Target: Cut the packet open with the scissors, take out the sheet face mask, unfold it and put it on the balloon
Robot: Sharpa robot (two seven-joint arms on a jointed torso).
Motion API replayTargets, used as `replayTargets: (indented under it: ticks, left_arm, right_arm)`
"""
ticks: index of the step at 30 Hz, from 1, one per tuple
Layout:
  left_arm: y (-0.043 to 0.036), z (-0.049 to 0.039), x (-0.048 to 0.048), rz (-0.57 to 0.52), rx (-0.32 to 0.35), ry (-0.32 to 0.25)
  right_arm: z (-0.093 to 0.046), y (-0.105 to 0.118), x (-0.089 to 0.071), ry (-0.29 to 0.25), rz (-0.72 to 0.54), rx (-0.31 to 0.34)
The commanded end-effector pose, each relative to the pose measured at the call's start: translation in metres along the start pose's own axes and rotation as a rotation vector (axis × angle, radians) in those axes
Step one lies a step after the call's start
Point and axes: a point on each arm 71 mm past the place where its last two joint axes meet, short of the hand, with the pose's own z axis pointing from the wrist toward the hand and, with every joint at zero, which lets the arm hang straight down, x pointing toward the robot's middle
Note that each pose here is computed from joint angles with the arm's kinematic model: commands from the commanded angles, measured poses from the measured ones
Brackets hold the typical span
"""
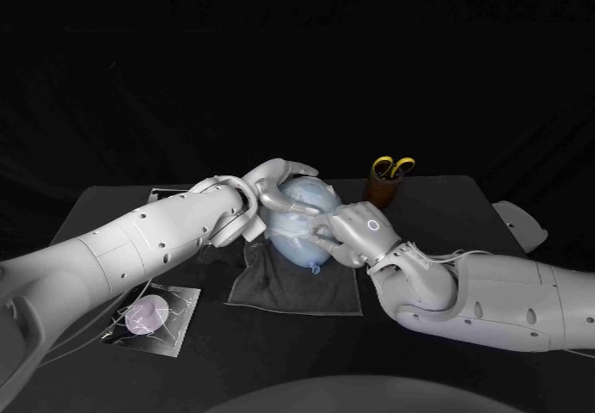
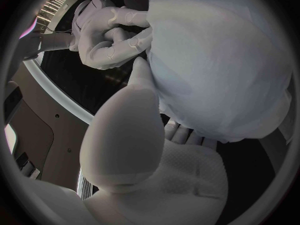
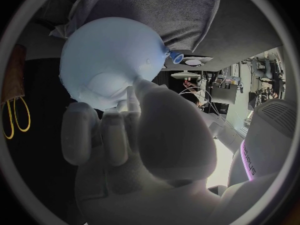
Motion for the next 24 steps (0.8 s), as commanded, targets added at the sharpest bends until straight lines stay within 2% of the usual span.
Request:
replayTargets:
  ticks: [1,15,24]
  left_arm:
    - [-0.0018,0.0007,0.0009,-0.007,0.004,0.008]
    - [-0.0020,0.0006,0.0010,-0.008,0.005,0.010]
    - [-0.0013,0.0003,0.0003,-0.010,0.003,0.009]
  right_arm:
    - [0.000,-0.002,0.002,0.013,-0.029,0.026]
    - [0.003,0.002,0.003,0.027,-0.048,0.027]
    - [-0.003,0.010,-0.005,0.000,-0.019,-0.033]
